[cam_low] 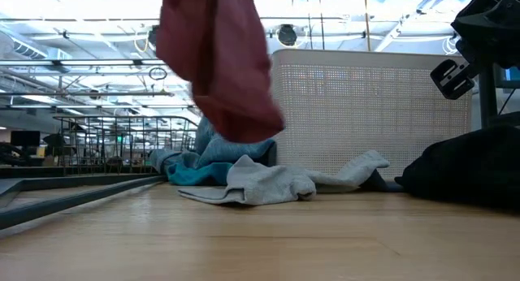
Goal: Pick & Place Cloths
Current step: Put the pink boxers into the transparent bin
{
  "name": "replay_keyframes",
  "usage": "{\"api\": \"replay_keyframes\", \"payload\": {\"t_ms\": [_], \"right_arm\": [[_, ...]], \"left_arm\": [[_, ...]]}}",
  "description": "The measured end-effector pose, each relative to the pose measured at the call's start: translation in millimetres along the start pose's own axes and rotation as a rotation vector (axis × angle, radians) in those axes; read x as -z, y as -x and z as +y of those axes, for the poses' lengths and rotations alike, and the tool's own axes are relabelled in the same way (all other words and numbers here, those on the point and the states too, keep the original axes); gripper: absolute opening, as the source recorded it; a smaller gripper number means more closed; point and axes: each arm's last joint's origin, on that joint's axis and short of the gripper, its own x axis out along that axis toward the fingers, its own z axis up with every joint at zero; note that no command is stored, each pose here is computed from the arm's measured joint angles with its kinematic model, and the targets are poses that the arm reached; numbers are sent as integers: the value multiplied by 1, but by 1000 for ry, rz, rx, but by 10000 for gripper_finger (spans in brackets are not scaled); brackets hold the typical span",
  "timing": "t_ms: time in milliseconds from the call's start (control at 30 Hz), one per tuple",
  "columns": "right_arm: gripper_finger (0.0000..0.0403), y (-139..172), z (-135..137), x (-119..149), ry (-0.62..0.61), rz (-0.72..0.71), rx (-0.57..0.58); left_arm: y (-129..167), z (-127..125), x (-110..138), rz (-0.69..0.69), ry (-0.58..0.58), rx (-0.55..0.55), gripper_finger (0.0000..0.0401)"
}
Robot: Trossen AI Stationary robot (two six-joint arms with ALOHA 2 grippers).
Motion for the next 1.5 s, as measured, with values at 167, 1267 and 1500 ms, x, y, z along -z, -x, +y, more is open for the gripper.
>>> {"api": "replay_keyframes", "payload": {"t_ms": [167, 1267, 1500], "right_arm": [[4, 0, 0, 0, 2, 0, 0], [4, 0, -3, -1, -1, -52, 93], [4, 0, -3, -1, -3, -48, 95]], "left_arm": [[9, -10, -11, 40, -107, -121, 0], [81, -5, -46, 45, -496, -297, 0], [83, -7, -41, 157, -757, -221, 0]]}}
